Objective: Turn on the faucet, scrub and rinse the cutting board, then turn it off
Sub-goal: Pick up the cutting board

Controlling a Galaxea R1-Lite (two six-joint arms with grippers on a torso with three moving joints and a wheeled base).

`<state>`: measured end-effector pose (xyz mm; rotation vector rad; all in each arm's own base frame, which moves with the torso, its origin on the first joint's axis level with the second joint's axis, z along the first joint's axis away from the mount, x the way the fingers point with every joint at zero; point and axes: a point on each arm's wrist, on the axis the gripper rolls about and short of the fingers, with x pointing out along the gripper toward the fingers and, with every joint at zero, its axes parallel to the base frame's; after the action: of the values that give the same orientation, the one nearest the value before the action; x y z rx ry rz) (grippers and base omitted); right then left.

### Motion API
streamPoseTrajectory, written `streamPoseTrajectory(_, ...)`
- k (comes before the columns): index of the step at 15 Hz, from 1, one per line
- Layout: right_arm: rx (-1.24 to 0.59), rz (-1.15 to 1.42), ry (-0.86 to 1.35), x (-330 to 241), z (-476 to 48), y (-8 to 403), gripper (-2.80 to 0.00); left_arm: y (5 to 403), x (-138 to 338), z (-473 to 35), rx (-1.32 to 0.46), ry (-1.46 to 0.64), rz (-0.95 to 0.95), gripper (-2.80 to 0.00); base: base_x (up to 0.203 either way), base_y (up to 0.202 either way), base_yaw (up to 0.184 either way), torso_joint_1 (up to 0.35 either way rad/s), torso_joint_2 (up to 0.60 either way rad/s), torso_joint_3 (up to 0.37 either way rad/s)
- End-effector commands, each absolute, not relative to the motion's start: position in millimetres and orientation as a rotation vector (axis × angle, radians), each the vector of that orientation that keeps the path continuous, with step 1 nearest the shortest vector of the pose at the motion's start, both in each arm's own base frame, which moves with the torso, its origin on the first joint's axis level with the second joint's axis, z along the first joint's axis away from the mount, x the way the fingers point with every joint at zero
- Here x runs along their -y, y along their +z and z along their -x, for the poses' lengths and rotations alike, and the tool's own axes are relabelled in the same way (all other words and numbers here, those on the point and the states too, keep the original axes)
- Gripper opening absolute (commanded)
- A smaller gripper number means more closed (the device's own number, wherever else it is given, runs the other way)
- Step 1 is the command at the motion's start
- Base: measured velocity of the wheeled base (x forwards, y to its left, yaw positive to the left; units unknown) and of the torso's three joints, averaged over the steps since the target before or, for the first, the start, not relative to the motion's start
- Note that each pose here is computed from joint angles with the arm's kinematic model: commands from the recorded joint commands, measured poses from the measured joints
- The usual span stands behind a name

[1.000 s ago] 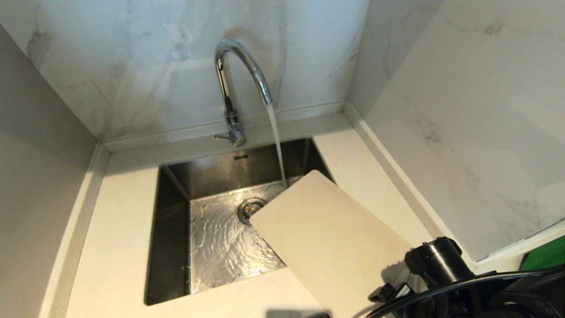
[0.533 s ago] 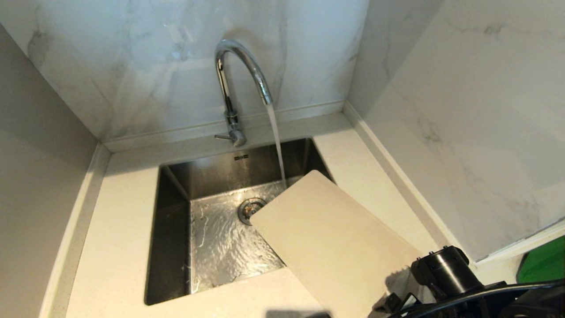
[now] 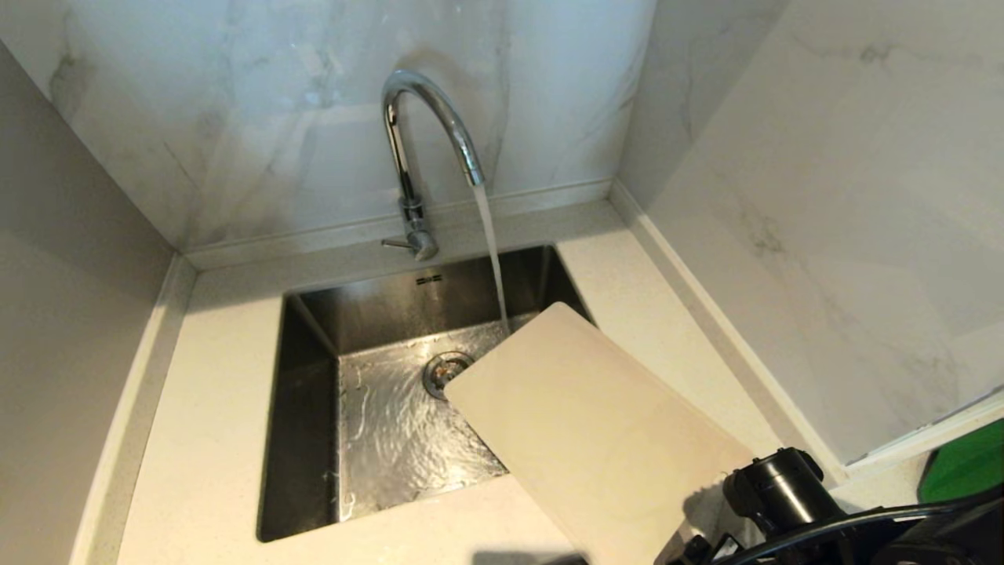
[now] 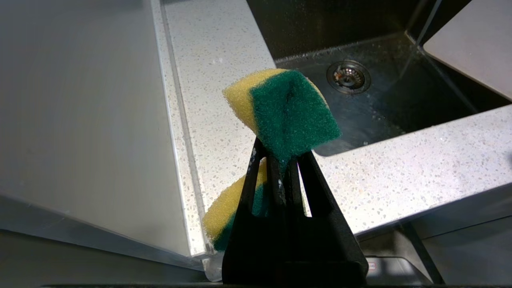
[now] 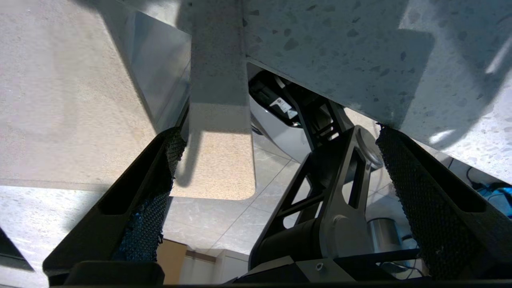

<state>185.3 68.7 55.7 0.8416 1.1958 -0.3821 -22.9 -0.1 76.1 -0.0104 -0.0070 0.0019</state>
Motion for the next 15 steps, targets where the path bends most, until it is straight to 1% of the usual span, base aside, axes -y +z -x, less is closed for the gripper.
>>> streamPoseTrajectory(1, -1.2, -0.847, -0.387, -68.8, -185.0, 54.6, 0.0, 76.1, 0.0, 22.9, 0.008, 0.001, 0.011, -2.8, 0.0, 0.0, 0.0, 0.0, 0.0, 0.0)
streamPoseTrajectory(15, -1.228, -0.829, -0.413, -72.1, -194.7, 37.2, 0.0, 76.2, 0.0, 22.9, 0.009, 0.001, 0.011, -2.8, 0.0, 0.0, 0.0, 0.0, 0.0, 0.0)
